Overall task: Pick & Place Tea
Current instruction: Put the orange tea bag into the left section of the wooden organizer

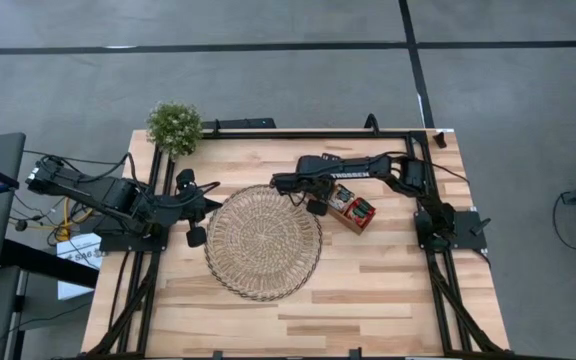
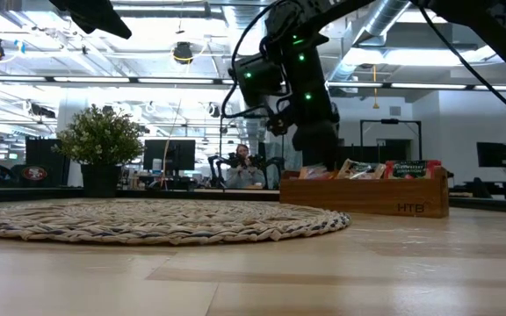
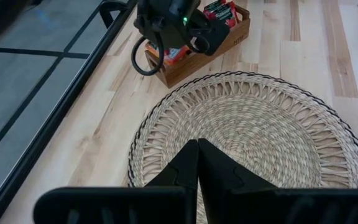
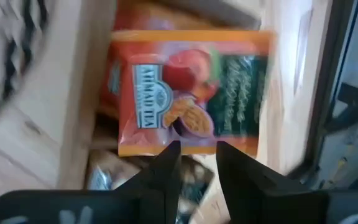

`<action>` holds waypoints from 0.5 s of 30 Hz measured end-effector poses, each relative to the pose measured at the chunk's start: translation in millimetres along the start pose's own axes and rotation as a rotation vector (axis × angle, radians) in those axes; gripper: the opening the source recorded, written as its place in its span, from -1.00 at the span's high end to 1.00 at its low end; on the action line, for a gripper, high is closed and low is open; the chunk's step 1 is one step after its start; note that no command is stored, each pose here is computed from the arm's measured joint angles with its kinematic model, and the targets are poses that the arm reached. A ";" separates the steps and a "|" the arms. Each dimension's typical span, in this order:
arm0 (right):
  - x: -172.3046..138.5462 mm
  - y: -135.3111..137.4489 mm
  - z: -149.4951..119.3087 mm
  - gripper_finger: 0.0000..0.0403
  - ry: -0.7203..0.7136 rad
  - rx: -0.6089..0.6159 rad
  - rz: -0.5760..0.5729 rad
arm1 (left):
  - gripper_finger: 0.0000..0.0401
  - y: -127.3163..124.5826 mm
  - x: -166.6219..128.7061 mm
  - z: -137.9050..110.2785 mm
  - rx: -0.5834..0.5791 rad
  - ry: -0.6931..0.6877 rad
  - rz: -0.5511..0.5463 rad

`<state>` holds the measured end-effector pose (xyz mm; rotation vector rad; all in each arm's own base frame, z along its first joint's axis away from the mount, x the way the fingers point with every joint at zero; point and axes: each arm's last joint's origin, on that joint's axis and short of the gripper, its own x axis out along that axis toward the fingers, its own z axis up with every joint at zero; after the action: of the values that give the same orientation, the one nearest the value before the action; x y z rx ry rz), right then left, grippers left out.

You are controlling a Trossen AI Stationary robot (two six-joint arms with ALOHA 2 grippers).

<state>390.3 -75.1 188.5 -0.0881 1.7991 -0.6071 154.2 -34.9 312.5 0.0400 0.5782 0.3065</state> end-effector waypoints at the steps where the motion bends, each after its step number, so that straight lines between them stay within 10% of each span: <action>1: 0.3 -0.4 1.3 0.53 -0.010 0.007 0.003 | 1.00 -0.1 0.0 0.0 0.000 0.000 0.000; 15: 6.7 -12.9 5.8 0.58 -0.009 0.057 0.044 | 1.00 -0.1 0.0 0.0 -0.003 0.000 -0.001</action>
<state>390.3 -90.7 187.2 -0.0122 1.7695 -0.6245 154.2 -35.0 312.5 0.0367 0.5779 0.3069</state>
